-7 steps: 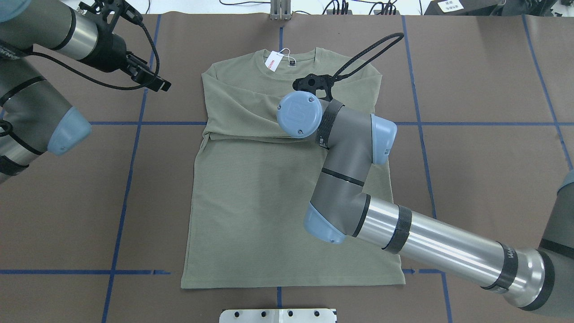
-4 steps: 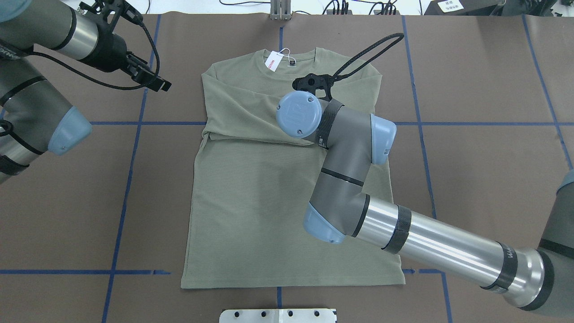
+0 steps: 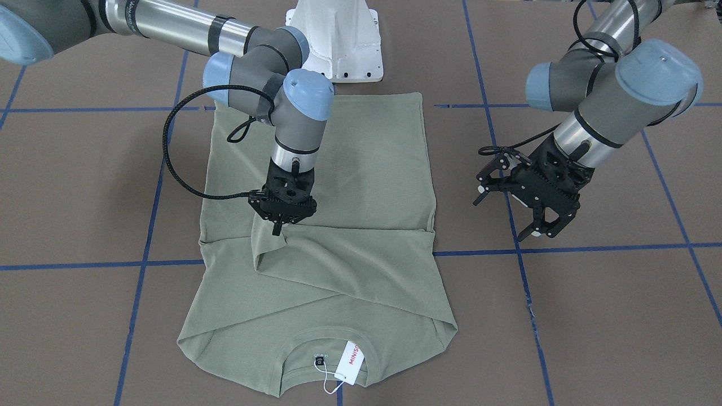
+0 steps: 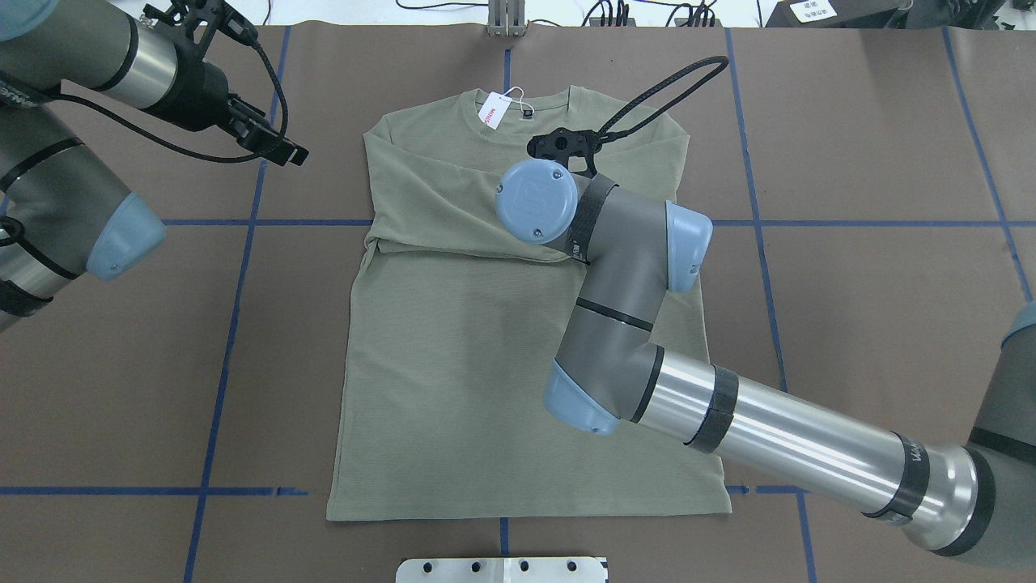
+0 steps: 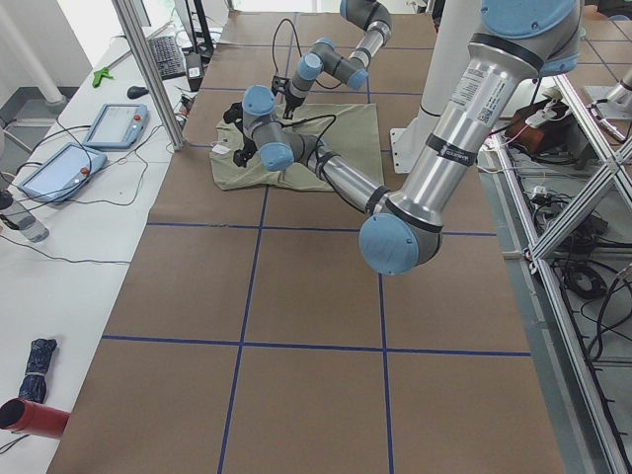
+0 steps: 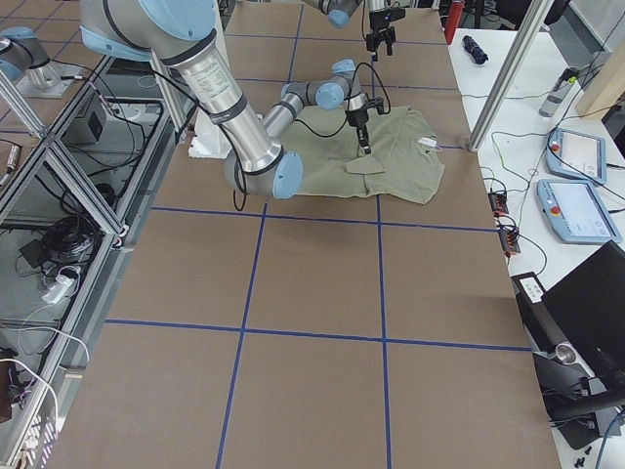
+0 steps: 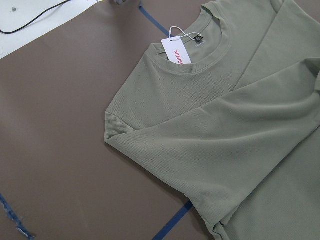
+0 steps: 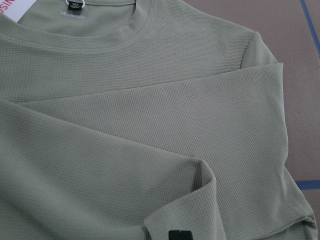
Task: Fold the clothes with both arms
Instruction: 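Drag the right gripper along the folded sleeve toward the shirt's far shoulder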
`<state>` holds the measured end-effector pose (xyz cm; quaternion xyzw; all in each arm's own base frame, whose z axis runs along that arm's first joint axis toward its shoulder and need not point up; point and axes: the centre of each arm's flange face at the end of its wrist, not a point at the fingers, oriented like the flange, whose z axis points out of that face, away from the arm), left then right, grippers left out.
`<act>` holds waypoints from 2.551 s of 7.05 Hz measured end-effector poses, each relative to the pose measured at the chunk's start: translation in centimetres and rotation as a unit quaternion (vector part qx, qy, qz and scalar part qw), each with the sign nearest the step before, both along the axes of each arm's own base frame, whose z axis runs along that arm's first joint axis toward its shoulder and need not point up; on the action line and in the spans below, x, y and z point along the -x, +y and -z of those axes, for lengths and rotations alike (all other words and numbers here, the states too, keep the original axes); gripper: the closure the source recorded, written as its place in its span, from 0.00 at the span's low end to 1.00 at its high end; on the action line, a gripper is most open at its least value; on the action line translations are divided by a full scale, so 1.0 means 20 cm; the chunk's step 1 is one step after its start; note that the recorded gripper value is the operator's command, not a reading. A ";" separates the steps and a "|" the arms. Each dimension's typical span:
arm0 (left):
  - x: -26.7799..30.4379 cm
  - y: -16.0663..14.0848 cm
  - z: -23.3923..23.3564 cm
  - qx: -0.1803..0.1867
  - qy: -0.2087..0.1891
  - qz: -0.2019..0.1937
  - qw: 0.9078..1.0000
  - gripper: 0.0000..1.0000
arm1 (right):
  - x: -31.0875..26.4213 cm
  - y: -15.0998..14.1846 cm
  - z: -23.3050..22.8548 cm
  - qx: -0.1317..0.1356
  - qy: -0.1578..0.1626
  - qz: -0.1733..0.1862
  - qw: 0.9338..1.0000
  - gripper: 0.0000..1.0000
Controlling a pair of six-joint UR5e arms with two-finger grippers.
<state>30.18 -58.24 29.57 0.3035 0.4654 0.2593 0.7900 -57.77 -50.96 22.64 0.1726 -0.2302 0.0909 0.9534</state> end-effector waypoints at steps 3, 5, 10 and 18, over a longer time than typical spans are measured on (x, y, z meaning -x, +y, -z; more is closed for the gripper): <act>0.00 0.00 -0.01 0.000 0.000 0.000 1.000 0.00 | 0.13 -0.12 -0.03 0.015 0.026 -0.003 1.000 0.52; -0.01 0.00 -0.01 0.000 0.000 -0.001 1.000 0.00 | 0.17 -0.12 -0.08 0.008 0.045 0.023 0.999 0.67; -0.01 -0.01 -0.02 0.001 -0.001 -0.001 1.000 0.00 | 0.15 -0.12 -0.06 -0.005 0.052 0.046 0.998 1.00; -0.01 0.00 -0.01 -0.004 0.002 0.002 1.000 0.00 | -0.38 -0.14 -0.41 -0.047 0.080 0.094 0.991 0.98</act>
